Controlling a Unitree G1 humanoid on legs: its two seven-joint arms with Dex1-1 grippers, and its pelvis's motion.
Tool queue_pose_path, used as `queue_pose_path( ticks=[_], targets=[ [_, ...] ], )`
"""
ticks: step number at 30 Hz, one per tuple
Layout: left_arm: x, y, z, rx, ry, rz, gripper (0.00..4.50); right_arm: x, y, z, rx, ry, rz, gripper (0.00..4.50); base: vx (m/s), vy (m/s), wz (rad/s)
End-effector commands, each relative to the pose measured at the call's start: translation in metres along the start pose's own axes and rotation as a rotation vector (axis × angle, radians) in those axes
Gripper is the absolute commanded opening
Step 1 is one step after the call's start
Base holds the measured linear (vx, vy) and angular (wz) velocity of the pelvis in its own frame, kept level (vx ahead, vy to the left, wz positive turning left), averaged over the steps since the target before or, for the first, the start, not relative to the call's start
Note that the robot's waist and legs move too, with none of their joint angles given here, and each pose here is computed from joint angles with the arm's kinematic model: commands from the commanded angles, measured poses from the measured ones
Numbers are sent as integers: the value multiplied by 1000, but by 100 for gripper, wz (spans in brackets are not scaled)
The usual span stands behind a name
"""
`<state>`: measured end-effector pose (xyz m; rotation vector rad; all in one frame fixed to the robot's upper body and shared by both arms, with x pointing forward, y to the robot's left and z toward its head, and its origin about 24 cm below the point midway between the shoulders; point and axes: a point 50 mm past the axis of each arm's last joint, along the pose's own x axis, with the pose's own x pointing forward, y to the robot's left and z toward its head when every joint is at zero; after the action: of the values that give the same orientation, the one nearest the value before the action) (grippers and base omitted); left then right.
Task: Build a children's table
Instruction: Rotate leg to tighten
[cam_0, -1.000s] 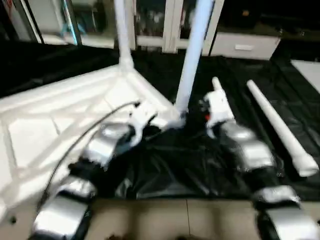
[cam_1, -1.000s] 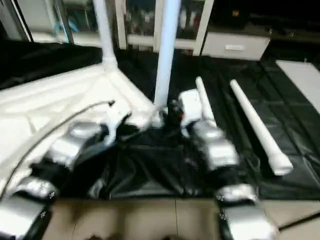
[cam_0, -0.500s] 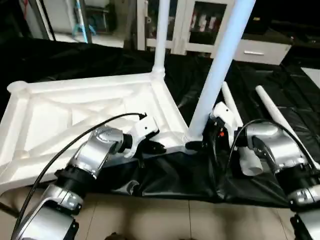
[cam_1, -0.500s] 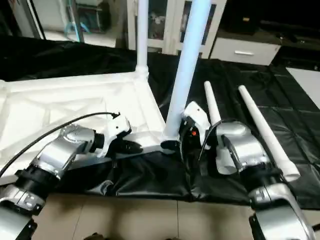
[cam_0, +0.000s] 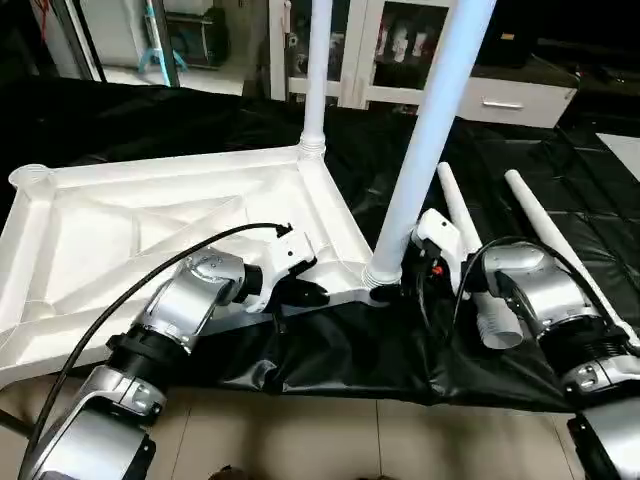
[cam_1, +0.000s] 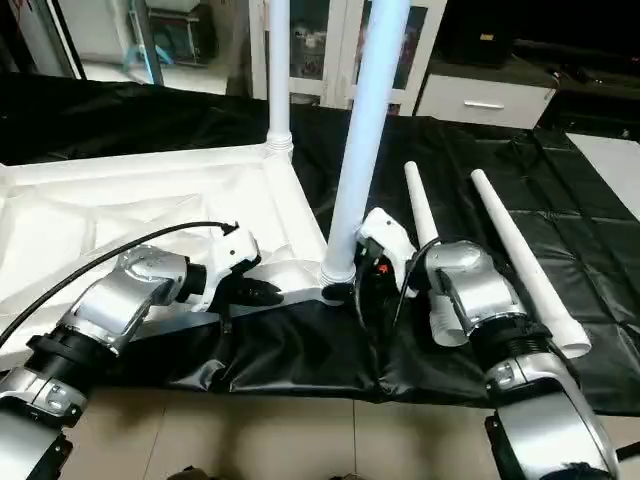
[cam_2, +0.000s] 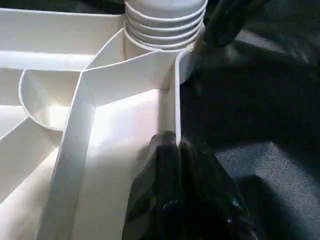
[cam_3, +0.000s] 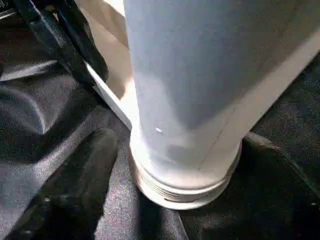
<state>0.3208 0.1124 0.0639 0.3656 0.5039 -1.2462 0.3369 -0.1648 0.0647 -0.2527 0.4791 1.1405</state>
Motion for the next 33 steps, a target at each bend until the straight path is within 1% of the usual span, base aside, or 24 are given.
queue_pose_path(
  ticks=[1,4,5,6,9,11,19,24,25,26,27,28,30,31,32,33],
  targets=[
    [6,-4,10,31,-15,-47,0,4,-2,12,-30,-30,6,340,0,0,0],
    [7,-4,11,32,-15,-48,0,7,-1,11,-26,-36,3,327,0,0,0],
    [7,-4,11,33,-16,-47,0,8,-1,11,-25,-38,2,304,0,0,0],
    [7,-4,12,34,-16,-47,0,9,-1,10,-24,-39,2,296,0,0,0],
    [7,-3,12,33,-19,-45,0,11,0,11,-17,-53,2,288,0,0,0],
    [8,-4,12,31,-21,-46,0,12,1,11,-14,-61,7,273,0,0,0],
    [9,-5,11,26,-28,-51,0,16,3,9,-3,-77,22,268,0,0,0],
    [9,-4,9,3,-48,-13,0,20,5,8,20,-111,-3,268,0,0,0],
    [10,-3,9,-6,-58,6,0,22,5,9,32,-127,-24,268,0,0,0],
    [15,3,15,-31,-101,88,0,28,3,11,86,-192,-105,268,0,0,0],
    [17,5,17,-43,-117,116,0,32,3,11,104,-213,-138,268,0,0,0],
    [21,10,22,-65,-146,177,0,39,4,11,144,-250,-203,268,0,0,0],
    [22,12,24,-74,-156,202,0,42,4,11,161,-263,-230,268,0,0,0],
    [24,16,26,-84,-164,237,0,49,6,11,190,-276,-274,268,0,0,0],
    [27,21,28,-97,-171,295,0,60,9,10,232,-285,-346,267,0,0,0],
    [27,22,29,-98,-172,303,0,61,9,10,237,-285,-356,267,0,0,0]
  ],
)
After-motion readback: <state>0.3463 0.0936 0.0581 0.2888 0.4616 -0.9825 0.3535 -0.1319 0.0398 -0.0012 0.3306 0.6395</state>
